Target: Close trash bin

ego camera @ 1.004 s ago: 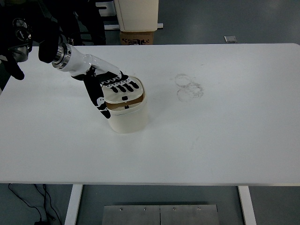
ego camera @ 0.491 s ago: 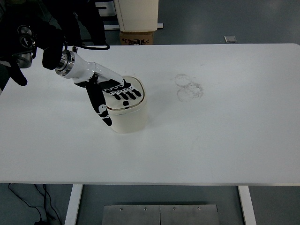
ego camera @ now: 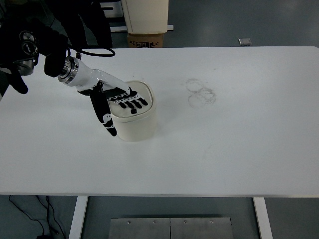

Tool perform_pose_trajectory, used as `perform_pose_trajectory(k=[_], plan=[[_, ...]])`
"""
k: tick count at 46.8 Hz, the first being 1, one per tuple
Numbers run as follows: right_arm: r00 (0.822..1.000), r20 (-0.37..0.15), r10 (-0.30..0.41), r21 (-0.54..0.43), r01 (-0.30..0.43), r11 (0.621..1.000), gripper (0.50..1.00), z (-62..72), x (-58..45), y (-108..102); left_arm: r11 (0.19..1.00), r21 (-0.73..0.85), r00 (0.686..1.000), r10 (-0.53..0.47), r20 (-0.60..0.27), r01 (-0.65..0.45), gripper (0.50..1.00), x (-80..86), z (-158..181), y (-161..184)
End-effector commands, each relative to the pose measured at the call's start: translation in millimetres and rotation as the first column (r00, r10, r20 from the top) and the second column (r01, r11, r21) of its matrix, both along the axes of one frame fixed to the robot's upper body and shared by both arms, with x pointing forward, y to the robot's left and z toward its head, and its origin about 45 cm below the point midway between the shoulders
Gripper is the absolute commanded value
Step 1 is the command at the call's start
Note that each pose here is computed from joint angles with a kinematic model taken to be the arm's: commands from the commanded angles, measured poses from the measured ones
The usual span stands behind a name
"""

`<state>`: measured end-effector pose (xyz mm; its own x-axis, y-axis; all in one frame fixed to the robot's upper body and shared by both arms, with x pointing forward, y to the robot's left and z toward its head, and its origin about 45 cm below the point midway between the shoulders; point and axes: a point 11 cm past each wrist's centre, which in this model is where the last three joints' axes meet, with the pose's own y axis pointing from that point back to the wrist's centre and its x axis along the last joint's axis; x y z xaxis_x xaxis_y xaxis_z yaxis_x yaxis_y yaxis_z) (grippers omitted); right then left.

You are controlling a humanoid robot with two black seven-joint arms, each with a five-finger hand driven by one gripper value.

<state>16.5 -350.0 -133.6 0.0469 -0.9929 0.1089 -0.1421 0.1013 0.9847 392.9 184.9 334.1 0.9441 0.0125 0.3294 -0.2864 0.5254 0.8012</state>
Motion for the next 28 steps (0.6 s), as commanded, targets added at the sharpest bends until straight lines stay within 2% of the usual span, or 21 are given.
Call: perform_pose_trajectory(k=[1,19,28], plan=[[1.000,0.000,0.000,0.000,0.000,1.000,0.991,0.0,0.2,0.0,1.000,0.004,1.000,0.005,-0.001,-0.005,1.000,0.3,-0.8,2.4],[1.000,0.000,0.000,0.000,0.000,1.000,0.991,0.0,0.2,0.0,0.999,-0.030,0.999,0.026,0.047,-0.025,1.000,9.2,22.1,3.3],[1.000,-0.001,0.000,0.000,0.000,1.000,0.991,0.0,-0.7,0.0,0.989,-0.096,0.989,0.124,0.078,-0.116,1.000,27.9,41.1,20.3]])
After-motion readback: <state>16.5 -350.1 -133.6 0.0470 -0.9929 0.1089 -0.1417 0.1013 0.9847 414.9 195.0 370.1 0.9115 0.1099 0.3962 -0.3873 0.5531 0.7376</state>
